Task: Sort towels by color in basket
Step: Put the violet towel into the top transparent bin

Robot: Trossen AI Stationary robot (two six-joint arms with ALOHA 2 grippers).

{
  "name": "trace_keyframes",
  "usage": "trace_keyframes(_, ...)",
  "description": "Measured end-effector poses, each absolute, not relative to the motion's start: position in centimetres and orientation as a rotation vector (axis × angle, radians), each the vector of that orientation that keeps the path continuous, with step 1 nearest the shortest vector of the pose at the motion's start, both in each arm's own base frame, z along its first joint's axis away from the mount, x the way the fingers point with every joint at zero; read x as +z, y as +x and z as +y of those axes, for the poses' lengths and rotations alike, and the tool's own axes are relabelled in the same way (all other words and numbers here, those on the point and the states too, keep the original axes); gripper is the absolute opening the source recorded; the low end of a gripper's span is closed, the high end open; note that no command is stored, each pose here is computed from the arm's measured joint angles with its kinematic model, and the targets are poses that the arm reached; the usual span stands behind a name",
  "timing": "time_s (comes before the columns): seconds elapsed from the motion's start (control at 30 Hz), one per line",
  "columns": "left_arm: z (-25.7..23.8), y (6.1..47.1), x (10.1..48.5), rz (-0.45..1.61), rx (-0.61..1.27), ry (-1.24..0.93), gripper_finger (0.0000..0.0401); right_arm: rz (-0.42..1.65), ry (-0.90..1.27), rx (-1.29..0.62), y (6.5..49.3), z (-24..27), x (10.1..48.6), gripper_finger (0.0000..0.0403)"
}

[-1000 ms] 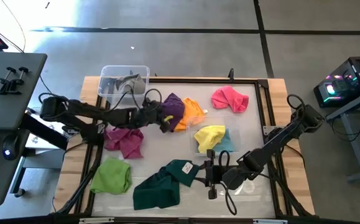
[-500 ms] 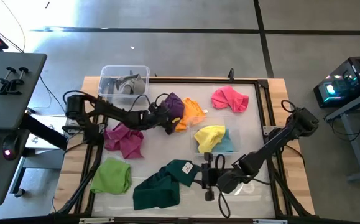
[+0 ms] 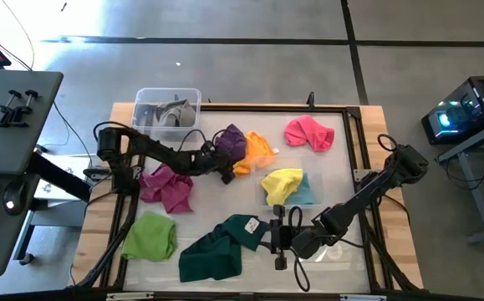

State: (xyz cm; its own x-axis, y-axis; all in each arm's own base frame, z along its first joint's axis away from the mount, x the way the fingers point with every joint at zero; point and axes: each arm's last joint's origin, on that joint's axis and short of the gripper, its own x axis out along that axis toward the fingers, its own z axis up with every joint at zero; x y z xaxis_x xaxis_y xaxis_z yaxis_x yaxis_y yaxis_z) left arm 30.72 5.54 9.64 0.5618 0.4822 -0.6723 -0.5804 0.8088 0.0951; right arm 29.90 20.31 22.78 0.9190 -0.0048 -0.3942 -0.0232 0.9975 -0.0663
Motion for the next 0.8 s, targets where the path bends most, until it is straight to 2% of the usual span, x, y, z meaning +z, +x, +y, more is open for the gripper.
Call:
trace_keyframes(0.07, 5.4, 30.6, 10.0, 0.754, 0.620, -0.141, 0.0014, 0.405, -0.066, 0.009, 29.9, 20.3, 22.8, 0.0128)
trace_keyframes(0.17, 4.7, 30.1, 11.5, 0.754, 0.605, -0.132, 0.0019, 0.405, -0.060, 0.007, 29.9, 20.3, 22.8, 0.0128)
trace_keyframes(0.33, 3.2, 29.0, 16.3, 0.652, 0.562, -0.123, 0.0005, 0.405, -0.060, 0.008, 29.9, 20.3, 22.8, 0.0128)
trace_keyframes(0.6, 0.9, 25.6, 23.6, 0.443, 0.454, -0.134, 0.0006, 0.405, -0.059, 0.008, 29.9, 20.3, 22.8, 0.0128)
trace_keyframes(0.8, 0.8, 24.6, 24.2, 0.470, 0.439, -0.138, 0.0006, 0.405, -0.067, 0.009, 29.9, 20.3, 22.8, 0.0128)
